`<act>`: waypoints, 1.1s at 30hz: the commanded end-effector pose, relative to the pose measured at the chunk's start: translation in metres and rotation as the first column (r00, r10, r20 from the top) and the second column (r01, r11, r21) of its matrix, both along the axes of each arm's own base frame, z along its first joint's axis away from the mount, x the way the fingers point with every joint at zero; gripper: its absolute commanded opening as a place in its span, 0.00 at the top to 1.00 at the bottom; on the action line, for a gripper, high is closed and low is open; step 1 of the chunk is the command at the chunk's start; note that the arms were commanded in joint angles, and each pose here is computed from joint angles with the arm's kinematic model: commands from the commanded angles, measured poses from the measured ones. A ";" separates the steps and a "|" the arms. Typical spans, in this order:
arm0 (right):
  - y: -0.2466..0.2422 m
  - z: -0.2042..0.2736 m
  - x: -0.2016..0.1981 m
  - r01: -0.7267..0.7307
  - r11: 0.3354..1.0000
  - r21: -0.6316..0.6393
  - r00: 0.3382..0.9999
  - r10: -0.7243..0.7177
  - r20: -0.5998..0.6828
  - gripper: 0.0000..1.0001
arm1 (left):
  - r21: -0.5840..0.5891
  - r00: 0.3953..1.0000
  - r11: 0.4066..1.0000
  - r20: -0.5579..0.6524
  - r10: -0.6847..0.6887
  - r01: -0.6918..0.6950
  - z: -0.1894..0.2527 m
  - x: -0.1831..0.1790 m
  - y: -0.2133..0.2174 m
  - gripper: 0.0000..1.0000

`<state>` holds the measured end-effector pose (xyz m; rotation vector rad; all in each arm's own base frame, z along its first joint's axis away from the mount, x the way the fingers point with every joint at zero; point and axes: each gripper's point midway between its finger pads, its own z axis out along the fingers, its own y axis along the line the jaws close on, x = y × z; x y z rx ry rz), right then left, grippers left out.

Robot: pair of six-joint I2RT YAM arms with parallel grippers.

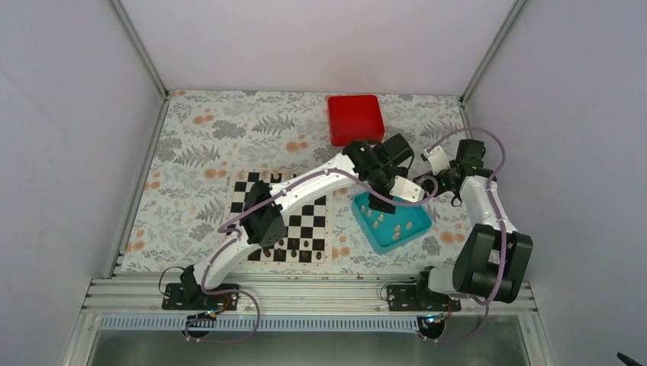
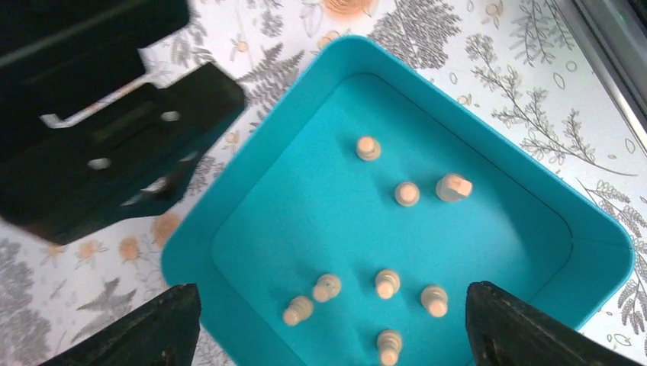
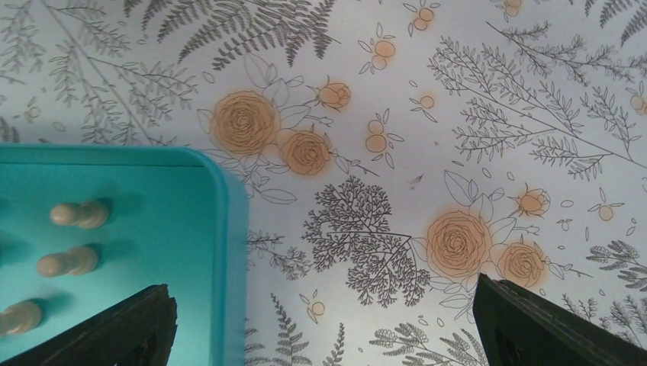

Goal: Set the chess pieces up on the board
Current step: Pick up the chess piece from the storage box.

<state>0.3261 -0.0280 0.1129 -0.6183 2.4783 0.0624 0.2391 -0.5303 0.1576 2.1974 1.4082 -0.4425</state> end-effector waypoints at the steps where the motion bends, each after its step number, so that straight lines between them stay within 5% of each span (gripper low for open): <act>1: -0.011 -0.004 0.016 0.084 0.996 0.030 0.995 -0.086 0.044 0.00 | 0.088 0.996 0.994 -0.065 -0.063 0.068 -0.030 -0.016 0.008 0.16; 8: -0.026 -0.006 0.025 0.161 0.987 0.012 0.985 -0.161 0.060 0.00 | 0.178 0.996 0.981 -0.054 -0.072 0.080 -0.063 -0.015 0.017 0.38; 33: -0.024 -0.015 0.020 0.148 0.989 0.016 0.988 -0.149 0.033 0.00 | 0.235 0.996 0.968 -0.009 -0.091 0.091 -0.105 -0.006 0.010 0.62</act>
